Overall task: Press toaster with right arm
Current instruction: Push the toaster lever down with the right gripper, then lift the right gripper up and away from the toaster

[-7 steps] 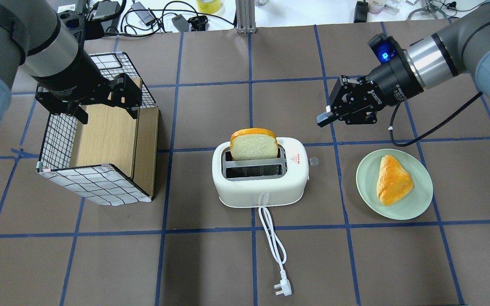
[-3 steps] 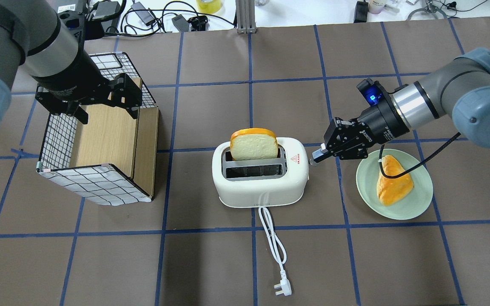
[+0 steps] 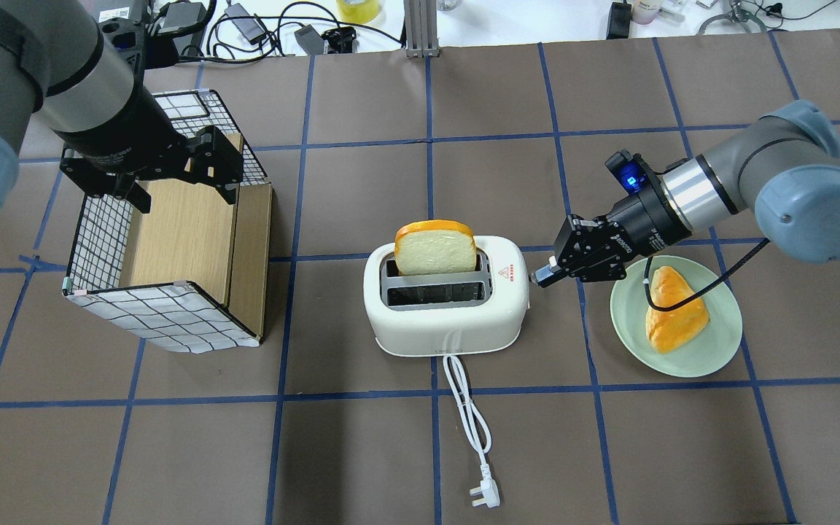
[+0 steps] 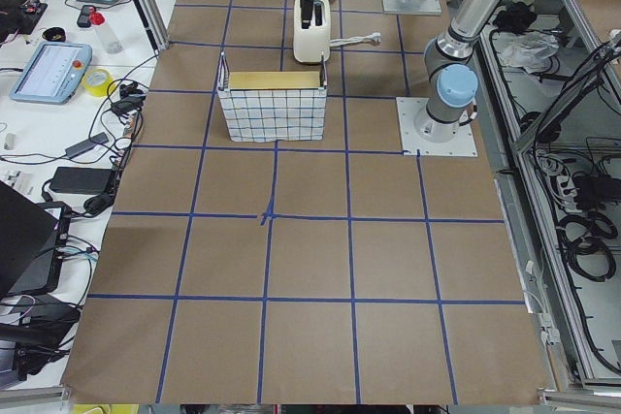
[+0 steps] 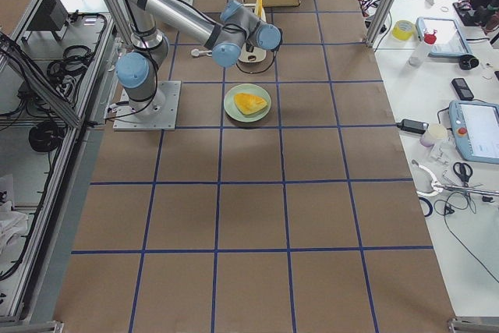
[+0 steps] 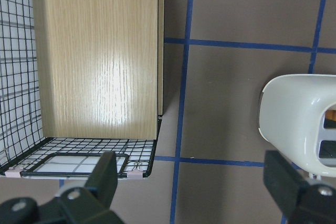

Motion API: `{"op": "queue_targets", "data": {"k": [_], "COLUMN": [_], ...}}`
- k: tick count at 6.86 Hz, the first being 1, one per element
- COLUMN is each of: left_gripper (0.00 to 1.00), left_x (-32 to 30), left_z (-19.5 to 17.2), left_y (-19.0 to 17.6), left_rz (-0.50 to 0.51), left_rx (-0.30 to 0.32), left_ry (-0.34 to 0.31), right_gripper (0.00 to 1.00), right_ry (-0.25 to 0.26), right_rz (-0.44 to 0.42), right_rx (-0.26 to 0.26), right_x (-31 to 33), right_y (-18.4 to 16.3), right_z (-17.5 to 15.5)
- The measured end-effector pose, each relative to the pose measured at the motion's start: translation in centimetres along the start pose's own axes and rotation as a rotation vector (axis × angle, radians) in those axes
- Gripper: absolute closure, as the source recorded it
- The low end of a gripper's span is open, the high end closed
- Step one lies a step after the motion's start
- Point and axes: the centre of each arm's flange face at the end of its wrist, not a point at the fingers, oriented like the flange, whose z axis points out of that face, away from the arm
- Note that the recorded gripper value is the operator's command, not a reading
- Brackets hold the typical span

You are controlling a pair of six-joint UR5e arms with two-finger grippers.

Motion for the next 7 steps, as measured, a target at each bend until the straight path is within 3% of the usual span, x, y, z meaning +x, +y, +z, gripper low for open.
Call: {"op": "queue_targets", "data": {"k": [7], "left_gripper": [0.0], "left_x": [0.0], "left_z": [0.0], "left_y": [0.0], "left_rz": [0.0], "left_rx": [0.0], "left_ry": [0.0], "right_gripper": [1.0], "right_ry": [0.041], "right_rz": [-0.01], "right_rx": [-0.003], "right_x": [3.9], "right_y": [-1.7], "right_z": [2.8]}}
